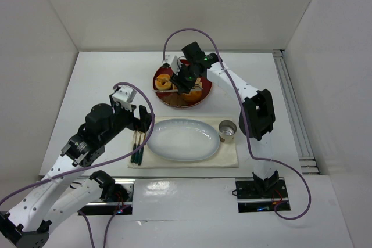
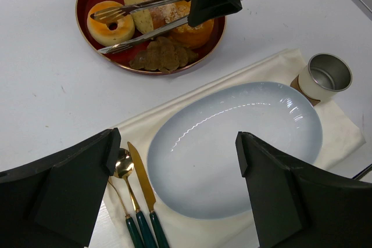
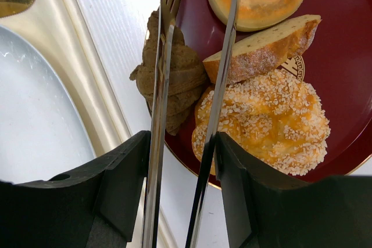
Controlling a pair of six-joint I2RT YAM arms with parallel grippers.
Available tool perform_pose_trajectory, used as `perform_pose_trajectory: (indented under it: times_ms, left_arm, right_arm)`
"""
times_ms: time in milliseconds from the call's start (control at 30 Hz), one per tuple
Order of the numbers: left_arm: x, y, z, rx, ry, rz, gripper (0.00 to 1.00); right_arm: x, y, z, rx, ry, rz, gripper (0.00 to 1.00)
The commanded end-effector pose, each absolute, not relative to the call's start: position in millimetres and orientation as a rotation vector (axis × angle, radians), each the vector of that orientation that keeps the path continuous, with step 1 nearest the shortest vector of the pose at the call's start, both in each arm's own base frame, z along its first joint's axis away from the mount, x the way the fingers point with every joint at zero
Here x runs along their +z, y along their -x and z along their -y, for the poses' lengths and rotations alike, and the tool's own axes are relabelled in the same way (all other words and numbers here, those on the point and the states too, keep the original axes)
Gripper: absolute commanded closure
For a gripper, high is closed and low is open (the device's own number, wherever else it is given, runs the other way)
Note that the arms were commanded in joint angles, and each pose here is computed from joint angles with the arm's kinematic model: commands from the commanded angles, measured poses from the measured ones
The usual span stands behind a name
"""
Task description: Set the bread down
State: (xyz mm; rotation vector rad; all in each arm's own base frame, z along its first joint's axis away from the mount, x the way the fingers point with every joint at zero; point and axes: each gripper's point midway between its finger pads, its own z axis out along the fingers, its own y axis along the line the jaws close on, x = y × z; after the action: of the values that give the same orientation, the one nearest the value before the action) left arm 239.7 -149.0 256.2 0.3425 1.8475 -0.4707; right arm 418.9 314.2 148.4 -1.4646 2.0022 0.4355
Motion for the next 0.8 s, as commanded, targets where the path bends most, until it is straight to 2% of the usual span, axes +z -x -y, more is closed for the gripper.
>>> perform_pose_trajectory:
  times_ms: [0, 767]
  left_arm:
    - [269, -244, 150, -0.470, -0.339, -1.791, 0.00]
    - [271, -243, 149, -0.472, -0.337, -1.782, 0.00]
  right_arm:
    - [193, -422, -322, 0.397, 1.400, -1.902, 0.43]
    - [169, -417, -326, 0.354, 1.282, -2.039, 0.46]
